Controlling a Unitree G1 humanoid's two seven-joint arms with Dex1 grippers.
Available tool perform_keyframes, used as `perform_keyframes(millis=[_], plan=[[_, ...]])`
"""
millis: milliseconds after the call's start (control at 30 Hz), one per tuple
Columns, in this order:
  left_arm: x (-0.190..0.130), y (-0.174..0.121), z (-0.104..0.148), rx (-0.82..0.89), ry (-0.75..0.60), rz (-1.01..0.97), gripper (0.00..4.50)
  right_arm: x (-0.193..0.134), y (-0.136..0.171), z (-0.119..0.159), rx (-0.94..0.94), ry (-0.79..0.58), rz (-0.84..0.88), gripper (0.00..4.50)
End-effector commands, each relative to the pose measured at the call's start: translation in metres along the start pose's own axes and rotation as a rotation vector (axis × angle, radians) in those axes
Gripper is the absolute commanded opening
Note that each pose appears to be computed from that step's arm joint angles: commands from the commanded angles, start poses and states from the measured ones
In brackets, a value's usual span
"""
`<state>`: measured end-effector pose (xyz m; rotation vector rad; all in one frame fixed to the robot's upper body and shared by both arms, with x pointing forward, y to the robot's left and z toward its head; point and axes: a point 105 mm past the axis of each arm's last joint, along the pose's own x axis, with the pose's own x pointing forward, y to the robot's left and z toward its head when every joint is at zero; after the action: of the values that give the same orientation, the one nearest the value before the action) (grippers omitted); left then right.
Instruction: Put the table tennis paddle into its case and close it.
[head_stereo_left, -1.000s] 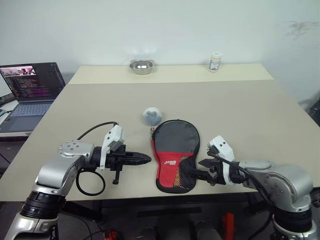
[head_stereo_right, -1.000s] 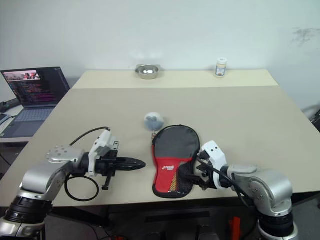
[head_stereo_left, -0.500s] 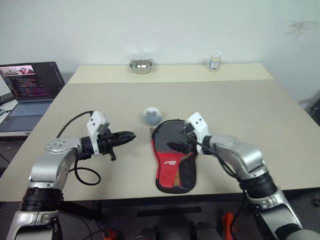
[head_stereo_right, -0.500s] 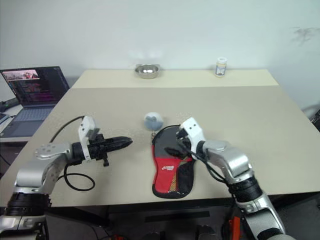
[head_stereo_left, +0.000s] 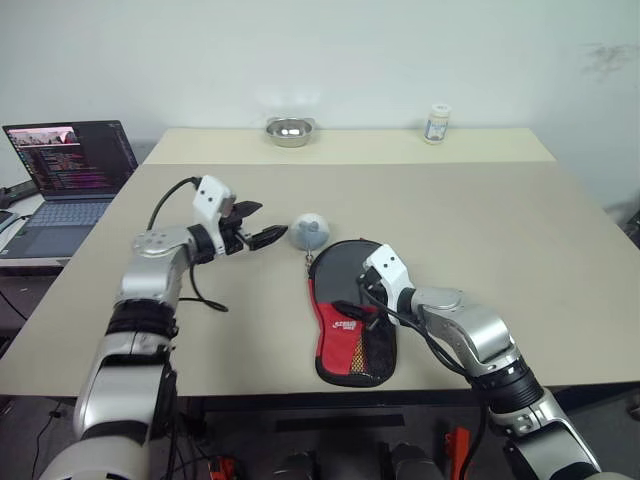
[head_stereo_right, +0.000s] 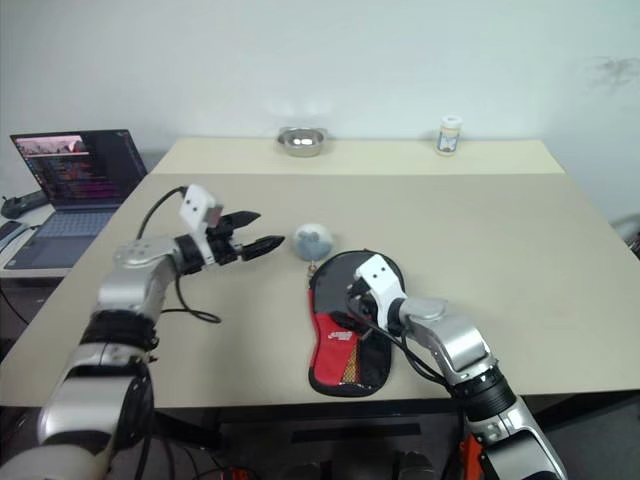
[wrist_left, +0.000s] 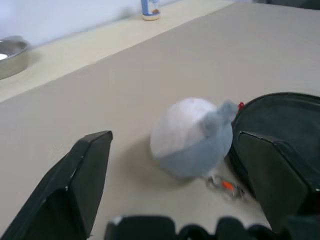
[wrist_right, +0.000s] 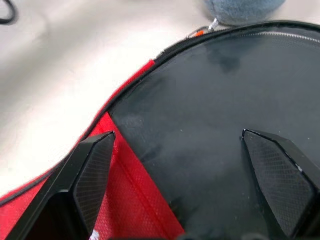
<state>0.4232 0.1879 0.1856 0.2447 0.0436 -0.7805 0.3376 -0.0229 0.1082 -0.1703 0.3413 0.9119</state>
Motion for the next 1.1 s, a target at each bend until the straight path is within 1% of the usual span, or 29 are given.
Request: perform_keyframes(millis=[33, 200, 367, 500, 567, 600, 733, 867, 933, 967, 1000, 1100], plan=[[0.012, -0.003, 0.002, 0.067, 0.060, -0.063, 4.48, -0.001, 0.007, 0.012, -0.035, -0.036, 0.006, 4.50], [0.033, 0.001, 0.002, 0.068, 0.119, 0.003, 4.48, 0.001, 0.009, 0.016, -0.031, -0.049, -0.009, 4.50], [0.047, -0.007, -0.010, 0.074, 0.195, 0.012, 4.48, 0.002, 0.012, 0.021, -0.035, -0.060, -0.017, 4.50], [0.053, -0.016, -0.016, 0.093, 0.218, -0.022, 4.48, 0.000, 0.006, 0.023, -0.070, -0.061, -0.057, 4.50], [0.053, -0.017, -0.018, 0.090, 0.221, -0.026, 4.12, -0.001, 0.002, 0.029, -0.075, -0.079, -0.076, 4.50], [0.052, -0.016, -0.019, 0.084, 0.221, -0.022, 3.87, -0.002, 0.000, 0.033, -0.074, -0.093, -0.085, 4.50], [0.051, -0.016, -0.022, 0.073, 0.225, -0.020, 2.50, 0.001, -0.009, 0.040, -0.079, -0.109, -0.111, 4.50], [0.048, -0.016, -0.025, 0.060, 0.227, -0.021, 1.14, 0.015, -0.014, 0.030, -0.063, -0.065, -0.112, 4.50], [0.049, -0.016, -0.025, 0.067, 0.234, -0.020, 0.51, 0.020, -0.015, 0.016, -0.047, -0.013, -0.100, 4.50], [0.049, -0.015, -0.025, 0.074, 0.237, -0.016, 0.28, 0.021, -0.015, 0.008, -0.045, 0.013, -0.095, 4.50], [0.051, -0.014, -0.023, 0.089, 0.242, -0.004, 0.16, 0.021, -0.015, 0.000, -0.040, 0.037, -0.086, 4.50], [0.055, -0.010, -0.019, 0.144, 0.261, 0.054, 0.11, 0.019, -0.015, -0.016, -0.024, 0.089, -0.068, 4.50]])
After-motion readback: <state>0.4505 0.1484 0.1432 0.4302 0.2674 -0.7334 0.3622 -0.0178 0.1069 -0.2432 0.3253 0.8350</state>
